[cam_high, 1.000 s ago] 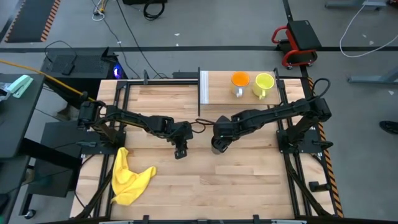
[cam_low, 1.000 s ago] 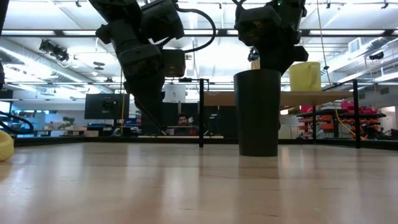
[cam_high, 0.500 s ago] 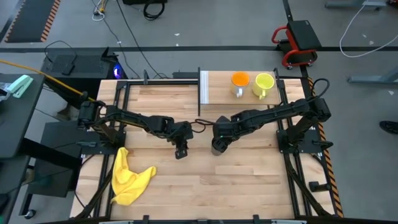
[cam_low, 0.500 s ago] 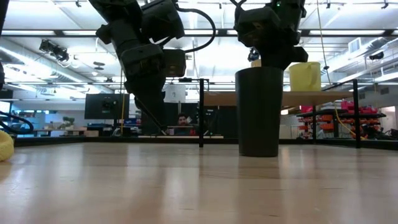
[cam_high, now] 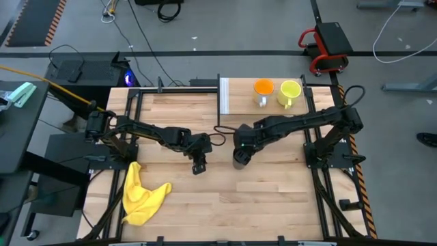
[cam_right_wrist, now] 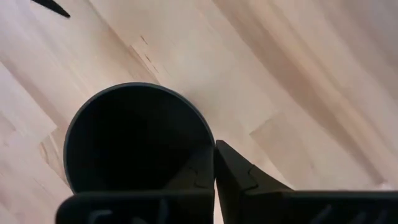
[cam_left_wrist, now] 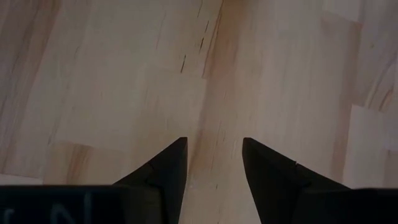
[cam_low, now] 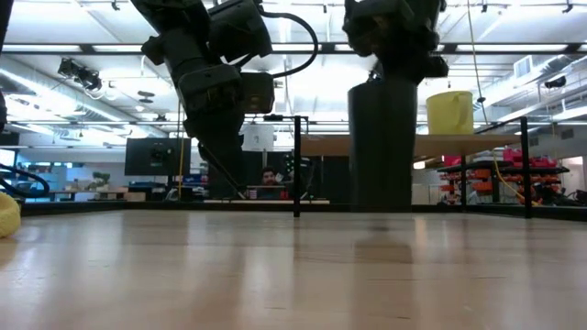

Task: Stack small to large cups/mugs on shelf
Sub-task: Put the black cup on the shelf

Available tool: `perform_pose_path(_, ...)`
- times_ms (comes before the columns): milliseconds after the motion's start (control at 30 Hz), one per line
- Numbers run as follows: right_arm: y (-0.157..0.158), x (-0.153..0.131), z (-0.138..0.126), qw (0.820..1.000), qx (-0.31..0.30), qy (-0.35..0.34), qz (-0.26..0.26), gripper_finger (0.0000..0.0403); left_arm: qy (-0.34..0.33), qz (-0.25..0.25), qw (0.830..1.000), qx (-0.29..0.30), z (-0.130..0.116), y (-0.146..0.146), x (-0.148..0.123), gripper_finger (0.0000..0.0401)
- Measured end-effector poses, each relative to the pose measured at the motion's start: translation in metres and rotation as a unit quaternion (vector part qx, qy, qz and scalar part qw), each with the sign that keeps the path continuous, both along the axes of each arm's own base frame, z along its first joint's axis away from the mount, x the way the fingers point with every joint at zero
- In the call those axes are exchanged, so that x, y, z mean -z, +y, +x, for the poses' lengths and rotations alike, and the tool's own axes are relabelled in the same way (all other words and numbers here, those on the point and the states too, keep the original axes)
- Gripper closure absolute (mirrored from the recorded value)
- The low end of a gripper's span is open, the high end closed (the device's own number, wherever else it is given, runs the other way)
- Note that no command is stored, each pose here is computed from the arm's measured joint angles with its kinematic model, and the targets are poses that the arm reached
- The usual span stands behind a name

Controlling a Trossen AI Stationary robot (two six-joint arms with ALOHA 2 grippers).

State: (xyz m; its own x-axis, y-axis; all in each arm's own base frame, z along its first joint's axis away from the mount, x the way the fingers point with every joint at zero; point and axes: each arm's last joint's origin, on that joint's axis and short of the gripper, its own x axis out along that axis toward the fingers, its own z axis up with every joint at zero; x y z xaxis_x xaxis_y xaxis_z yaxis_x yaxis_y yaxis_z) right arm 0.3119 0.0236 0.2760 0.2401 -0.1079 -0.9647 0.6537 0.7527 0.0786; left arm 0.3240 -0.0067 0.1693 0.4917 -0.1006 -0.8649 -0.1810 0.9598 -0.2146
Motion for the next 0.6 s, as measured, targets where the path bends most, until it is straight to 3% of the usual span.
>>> perform_pose_path(367, -0.045, -0.071, -0.008, 1.000, 0.009, -0.008, -0.020, 0.0401, -0.005, 0.000, 1.000, -0.005, 0.001, 0.000, -0.001, 0.0239)
perform_pose_path(600, -0.078, -0.108, -0.013, 0.997, 0.026, -0.060, -0.052, 0.0402, -0.015, -0.004, 1.000, -0.013, 0.003, 0.000, -0.002, 0.0239)
